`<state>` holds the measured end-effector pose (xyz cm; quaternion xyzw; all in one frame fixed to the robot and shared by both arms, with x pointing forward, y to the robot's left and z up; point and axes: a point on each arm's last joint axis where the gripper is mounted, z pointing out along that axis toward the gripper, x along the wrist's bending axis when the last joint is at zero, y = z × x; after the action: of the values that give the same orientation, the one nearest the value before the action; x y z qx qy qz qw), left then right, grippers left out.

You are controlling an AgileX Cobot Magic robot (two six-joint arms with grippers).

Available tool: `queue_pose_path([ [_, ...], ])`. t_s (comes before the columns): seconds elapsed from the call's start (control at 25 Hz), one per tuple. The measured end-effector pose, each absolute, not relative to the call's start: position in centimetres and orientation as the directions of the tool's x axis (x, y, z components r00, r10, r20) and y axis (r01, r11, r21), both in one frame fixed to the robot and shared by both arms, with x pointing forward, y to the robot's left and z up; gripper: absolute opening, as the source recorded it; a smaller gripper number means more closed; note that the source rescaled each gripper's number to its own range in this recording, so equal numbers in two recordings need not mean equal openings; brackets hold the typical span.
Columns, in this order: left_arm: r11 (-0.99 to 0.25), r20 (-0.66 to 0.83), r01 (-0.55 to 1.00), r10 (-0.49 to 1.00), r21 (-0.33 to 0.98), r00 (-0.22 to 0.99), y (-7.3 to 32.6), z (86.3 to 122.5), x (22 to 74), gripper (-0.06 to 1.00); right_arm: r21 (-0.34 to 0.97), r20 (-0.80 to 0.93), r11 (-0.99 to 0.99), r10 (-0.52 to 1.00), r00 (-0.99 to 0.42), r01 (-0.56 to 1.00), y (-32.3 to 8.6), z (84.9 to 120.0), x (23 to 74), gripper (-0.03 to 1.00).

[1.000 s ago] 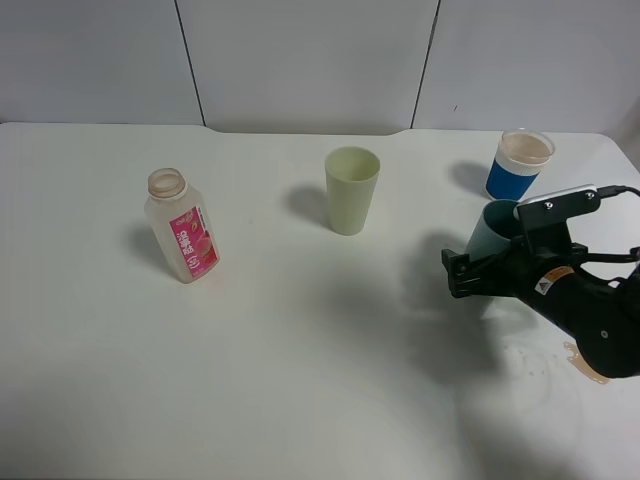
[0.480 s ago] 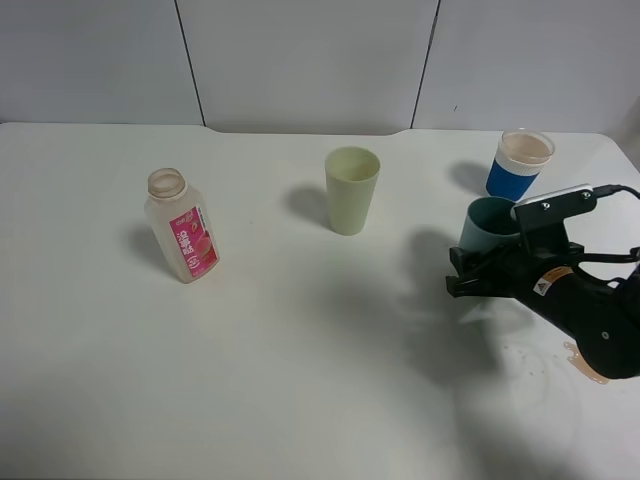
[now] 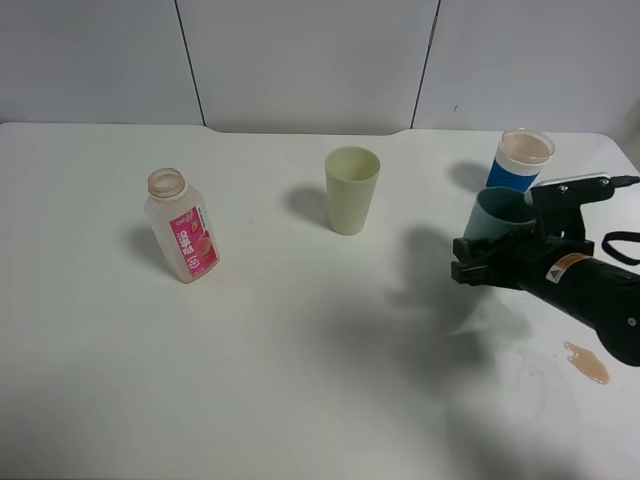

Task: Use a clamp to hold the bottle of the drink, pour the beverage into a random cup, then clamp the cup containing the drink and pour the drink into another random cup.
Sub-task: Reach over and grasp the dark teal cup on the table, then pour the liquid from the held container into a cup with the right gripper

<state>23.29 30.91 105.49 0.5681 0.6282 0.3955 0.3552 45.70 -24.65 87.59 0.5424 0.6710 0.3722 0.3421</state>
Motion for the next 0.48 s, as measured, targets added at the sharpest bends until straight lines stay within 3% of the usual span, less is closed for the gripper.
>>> queue_pose_path([
  [0.48,0.042,0.003,0.433,0.995,0.9,-0.102,30.9,105.5,23.3,1.0,0.921,0.031,0.023,0.991,-0.132,0.389,-25.2,93.7,44.3,0.02],
])
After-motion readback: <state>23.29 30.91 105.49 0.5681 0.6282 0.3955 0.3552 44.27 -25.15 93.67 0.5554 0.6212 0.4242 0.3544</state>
